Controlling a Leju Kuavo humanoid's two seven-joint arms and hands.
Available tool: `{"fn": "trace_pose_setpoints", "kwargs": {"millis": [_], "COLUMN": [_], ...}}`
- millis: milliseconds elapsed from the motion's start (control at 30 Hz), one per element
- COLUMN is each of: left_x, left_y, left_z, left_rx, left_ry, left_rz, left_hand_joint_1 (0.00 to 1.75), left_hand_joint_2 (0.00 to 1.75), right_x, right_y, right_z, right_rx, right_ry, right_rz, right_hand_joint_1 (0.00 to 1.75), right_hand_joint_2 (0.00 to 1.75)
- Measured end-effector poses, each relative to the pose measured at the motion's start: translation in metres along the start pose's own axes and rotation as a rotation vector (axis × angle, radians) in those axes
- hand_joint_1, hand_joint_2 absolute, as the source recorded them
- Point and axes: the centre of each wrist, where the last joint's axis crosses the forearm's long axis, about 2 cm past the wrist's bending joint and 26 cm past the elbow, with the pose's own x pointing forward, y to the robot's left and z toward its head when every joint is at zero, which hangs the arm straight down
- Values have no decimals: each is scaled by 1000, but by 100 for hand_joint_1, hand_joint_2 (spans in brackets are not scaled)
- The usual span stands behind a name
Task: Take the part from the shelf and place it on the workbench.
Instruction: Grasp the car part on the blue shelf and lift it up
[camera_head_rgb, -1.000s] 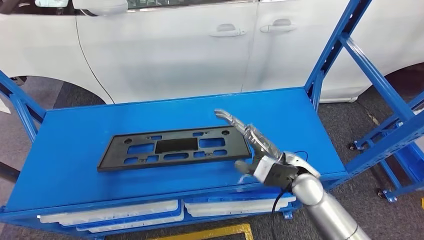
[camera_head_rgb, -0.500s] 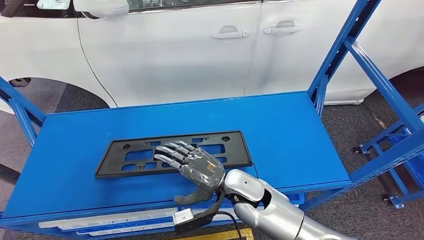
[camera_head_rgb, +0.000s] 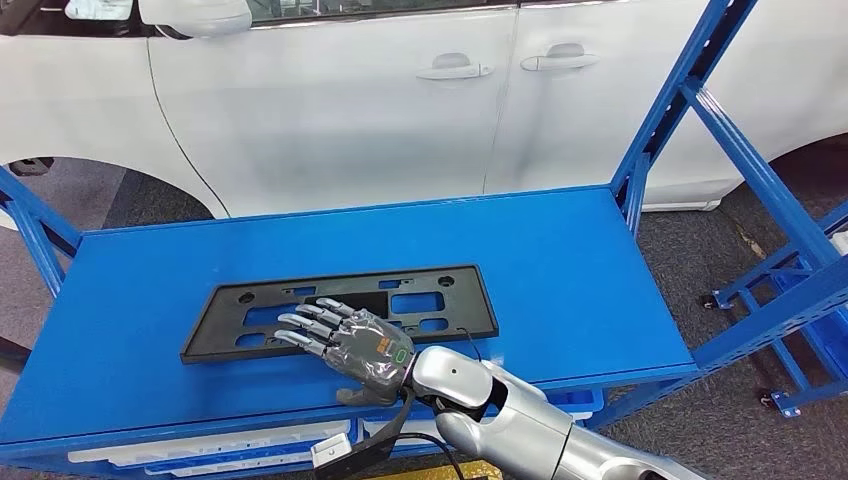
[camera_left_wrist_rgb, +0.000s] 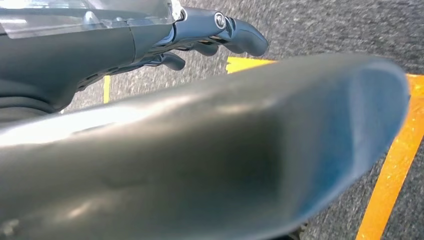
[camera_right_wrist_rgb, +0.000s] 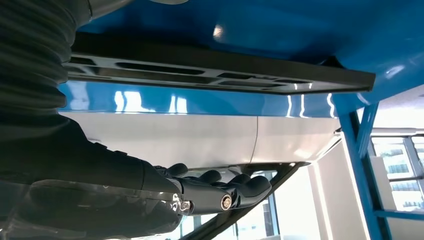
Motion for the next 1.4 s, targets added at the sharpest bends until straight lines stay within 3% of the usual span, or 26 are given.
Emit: {"fn": "trace_pose_setpoints", "kwargs": {"millis": [667, 933, 967, 1067, 1100, 1400], "left_x": [3, 6, 7, 9, 9, 10], "left_y": [3, 11, 12, 14, 14, 15], "left_z": [-1, -4, -4, -5, -5, -5], "left_rx": [-12, -16, -14, -12, -11, -13], "left_ry": [-42, -60, -65, -76, -78, -89], "left_rz": [-21, -44, -48, -55, -56, -61], "left_hand_joint_1": [0, 0, 0, 0, 0, 0], "left_hand_joint_2": [0, 0, 0, 0, 0, 0], "right_x": [1, -24, -30, -44, -48, -62], "right_y": [27, 42, 41, 41, 41, 44], "right_z": [-31, -26, -26, -22, -21, -11], "right_rx": [39, 119, 128, 167, 180, 271], "right_ry": [123, 300, 320, 389, 410, 471], "right_rz": [78, 179, 192, 236, 249, 324], "right_hand_joint_1": [0, 2, 34, 162, 174, 175], "right_hand_joint_2": [175, 175, 175, 175, 175, 175]}}
